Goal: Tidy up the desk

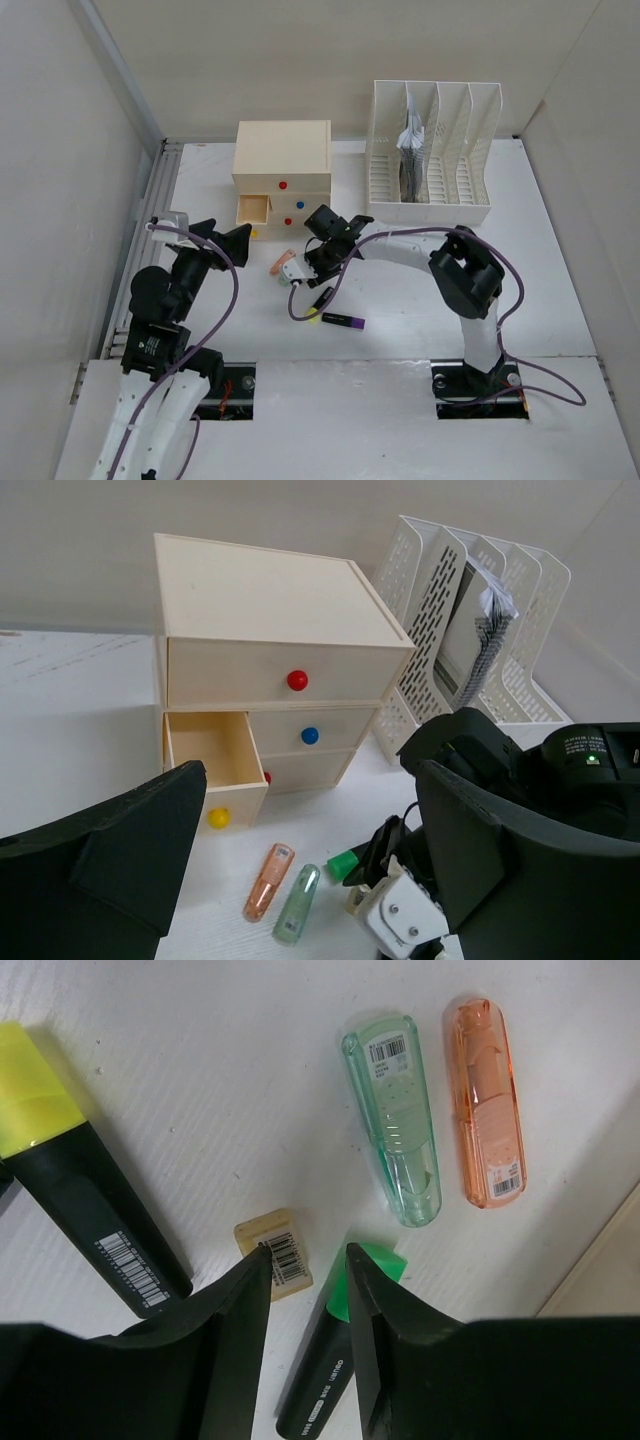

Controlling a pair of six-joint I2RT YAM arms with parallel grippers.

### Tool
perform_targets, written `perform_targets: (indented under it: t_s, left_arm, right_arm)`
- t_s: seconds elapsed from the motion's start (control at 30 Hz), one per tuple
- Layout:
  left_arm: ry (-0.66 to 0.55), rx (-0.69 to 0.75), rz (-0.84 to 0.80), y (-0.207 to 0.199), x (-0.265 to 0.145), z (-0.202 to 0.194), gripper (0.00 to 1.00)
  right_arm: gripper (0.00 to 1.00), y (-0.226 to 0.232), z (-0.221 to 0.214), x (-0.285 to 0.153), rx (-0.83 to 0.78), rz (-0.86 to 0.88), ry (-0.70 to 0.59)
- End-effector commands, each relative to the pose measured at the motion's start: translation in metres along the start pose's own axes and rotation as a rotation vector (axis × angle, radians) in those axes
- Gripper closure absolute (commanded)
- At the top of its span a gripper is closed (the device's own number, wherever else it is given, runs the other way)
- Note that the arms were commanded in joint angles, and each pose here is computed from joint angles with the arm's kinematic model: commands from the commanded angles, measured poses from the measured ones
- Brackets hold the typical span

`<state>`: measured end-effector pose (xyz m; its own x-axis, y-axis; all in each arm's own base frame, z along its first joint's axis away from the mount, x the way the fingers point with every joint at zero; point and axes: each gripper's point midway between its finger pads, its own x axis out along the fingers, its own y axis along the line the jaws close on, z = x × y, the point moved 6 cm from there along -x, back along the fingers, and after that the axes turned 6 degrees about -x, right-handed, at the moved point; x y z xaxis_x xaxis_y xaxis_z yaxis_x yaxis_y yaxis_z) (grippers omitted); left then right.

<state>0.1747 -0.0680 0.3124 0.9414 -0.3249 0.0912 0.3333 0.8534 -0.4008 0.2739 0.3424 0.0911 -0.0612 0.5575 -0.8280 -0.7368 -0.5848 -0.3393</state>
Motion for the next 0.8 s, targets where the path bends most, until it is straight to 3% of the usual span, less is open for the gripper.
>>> perform_targets:
  t_s: [0.0, 0.77]
  left_arm:
    - [-0.069, 0.017, -0.050, -0.010, -0.003, 0.017, 0.16]
    - [-0.081, 0.017, -0.045, -0.010, -0.005, 0.018, 0.15]
  right_arm:
    - [0.58, 0.010, 0.005, 0.006, -0.012, 0.073, -0.030]
    - [0.54, 0.023, 0.030, -0.020, -0.030, 0.100, -0.094]
